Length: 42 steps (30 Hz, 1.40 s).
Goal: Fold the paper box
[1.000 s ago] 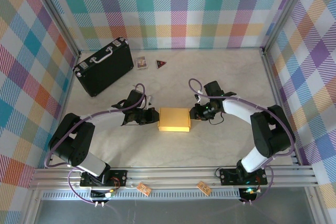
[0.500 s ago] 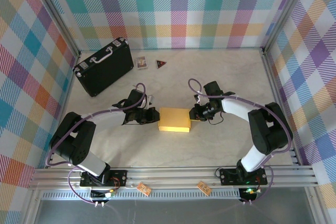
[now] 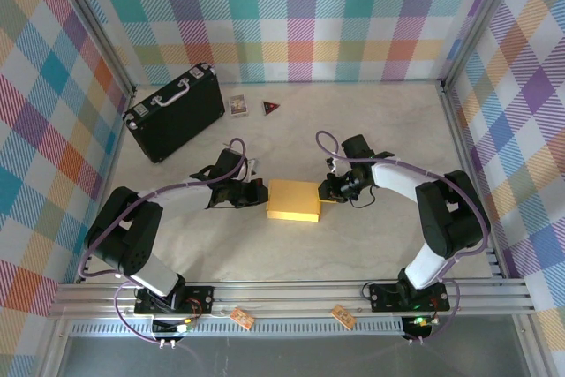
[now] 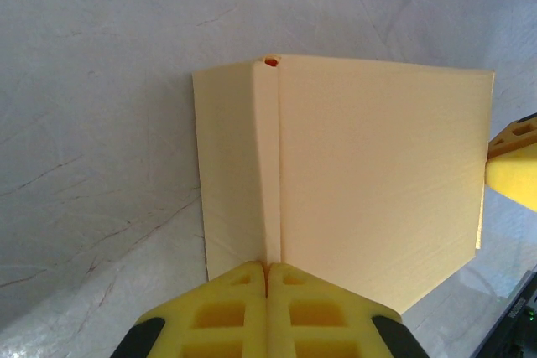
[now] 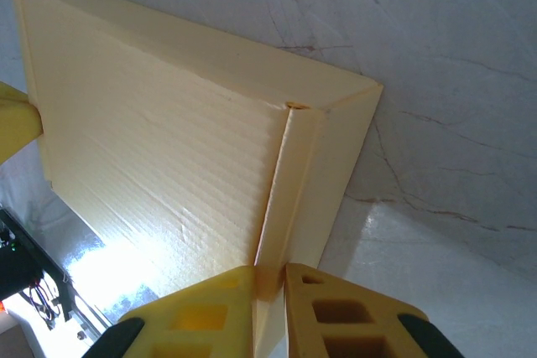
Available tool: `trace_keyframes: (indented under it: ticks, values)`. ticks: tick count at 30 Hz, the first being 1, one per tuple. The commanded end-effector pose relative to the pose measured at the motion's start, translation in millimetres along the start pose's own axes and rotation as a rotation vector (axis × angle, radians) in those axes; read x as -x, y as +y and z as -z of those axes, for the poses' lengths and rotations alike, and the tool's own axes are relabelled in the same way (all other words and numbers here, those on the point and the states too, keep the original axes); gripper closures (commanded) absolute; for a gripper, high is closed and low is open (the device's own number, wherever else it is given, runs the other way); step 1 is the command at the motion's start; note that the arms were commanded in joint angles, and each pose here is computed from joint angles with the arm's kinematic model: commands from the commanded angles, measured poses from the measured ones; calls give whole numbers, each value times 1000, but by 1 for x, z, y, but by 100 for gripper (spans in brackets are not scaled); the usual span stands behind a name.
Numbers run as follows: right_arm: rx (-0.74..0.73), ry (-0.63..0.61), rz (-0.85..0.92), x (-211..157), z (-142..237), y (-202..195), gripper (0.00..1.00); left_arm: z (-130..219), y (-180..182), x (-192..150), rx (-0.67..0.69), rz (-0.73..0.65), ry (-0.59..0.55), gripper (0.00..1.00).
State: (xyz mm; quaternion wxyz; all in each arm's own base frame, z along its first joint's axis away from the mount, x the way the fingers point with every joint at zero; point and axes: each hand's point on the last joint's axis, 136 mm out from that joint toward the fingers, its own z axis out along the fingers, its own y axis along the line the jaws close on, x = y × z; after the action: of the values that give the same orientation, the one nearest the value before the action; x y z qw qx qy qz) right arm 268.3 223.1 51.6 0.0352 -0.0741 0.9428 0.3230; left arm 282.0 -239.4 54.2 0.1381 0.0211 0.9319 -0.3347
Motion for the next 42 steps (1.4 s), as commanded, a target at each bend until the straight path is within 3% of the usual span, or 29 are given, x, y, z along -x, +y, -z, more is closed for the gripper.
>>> trace_keyframes:
  ticks: [1,13,20,25,31,38,42]
  values:
    - [-46,51,2,-11,-19,-10,84,-20,12,-27,41,-1,93,100]
    - [-41,39,5,-7,-16,-7,83,-25,16,-34,46,4,103,100]
    - [-70,-30,32,4,5,3,68,-17,16,-28,78,-7,77,100]
    - [-134,-91,60,13,28,6,59,-4,13,-20,104,-21,34,78]
    - [-191,-159,89,21,53,9,48,11,6,-7,136,-48,7,68]
    - [-156,-180,147,11,66,25,47,40,9,6,203,-49,-41,53]
    - [-138,-149,276,-5,57,49,47,61,0,14,172,-63,-102,47]
